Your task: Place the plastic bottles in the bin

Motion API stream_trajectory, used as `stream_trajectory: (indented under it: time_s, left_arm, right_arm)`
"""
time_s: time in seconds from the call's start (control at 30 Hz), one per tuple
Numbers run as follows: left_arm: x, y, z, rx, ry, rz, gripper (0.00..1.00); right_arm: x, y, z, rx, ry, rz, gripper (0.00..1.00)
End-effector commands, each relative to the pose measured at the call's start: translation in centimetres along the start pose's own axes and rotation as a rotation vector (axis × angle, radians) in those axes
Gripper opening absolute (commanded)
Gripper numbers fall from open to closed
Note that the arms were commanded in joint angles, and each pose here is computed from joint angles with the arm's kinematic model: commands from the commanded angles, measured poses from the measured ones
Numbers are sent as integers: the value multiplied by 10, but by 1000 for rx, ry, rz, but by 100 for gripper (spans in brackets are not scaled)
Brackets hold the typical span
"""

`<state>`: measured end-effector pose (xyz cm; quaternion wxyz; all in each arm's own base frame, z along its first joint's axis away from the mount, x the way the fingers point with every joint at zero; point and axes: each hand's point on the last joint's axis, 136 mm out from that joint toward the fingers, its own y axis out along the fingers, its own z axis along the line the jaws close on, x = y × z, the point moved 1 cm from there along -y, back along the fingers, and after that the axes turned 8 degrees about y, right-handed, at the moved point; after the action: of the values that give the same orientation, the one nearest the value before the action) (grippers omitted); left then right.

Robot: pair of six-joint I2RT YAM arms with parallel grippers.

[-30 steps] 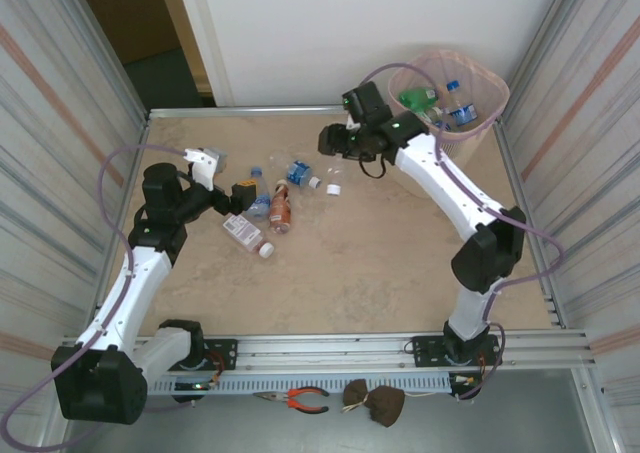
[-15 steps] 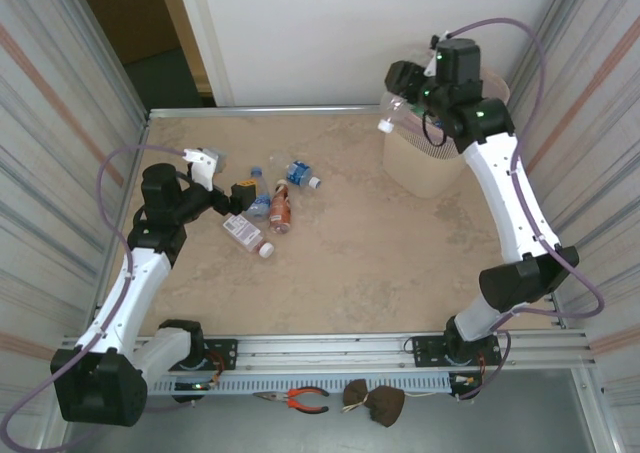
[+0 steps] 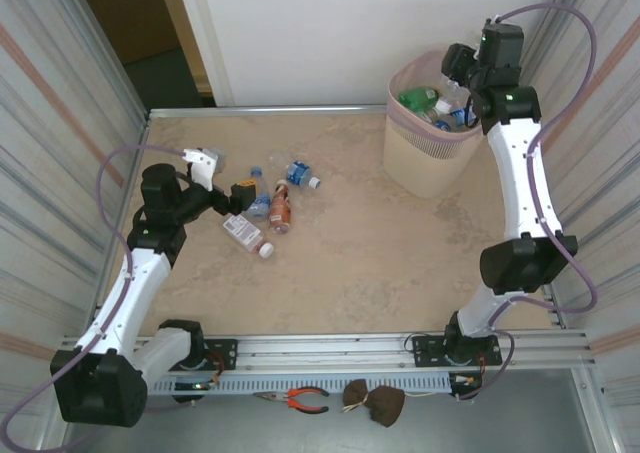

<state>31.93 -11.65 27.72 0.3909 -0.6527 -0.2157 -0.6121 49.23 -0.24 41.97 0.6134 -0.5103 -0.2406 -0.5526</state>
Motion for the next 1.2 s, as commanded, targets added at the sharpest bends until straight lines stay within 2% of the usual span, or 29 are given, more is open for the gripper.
stream_trajectory:
  time_s: [0.0,0.27,0.43,0.63,0.8,0.97,1.17]
  left_arm:
    - [18,-7,3,20,37,-52,99]
    - [18,-7,3,23,37,-51,99]
    - [18,-7,3,24,39,-52,99]
    - [19,-8,3,23,42,-51,99]
    - [19,-8,3,24,43,-51,99]
    - [19,-7,3,19,39,-51,99]
    - [20,-8,3,22,42,-53,99]
  right_arm:
    - [3,9,-26,-135,-62,-3,62]
    - [-36,49,-75,-407,-197,127,62]
    - [-56,70,-93,-491,-286,187,62]
    - [-92,83,-114,-555,-275,309,64]
    - [-115,84,-130,-601,-213,394,70]
    - [-102,75,-124,-589,-172,381,83]
    - [-62,55,-105,-533,-153,298,90]
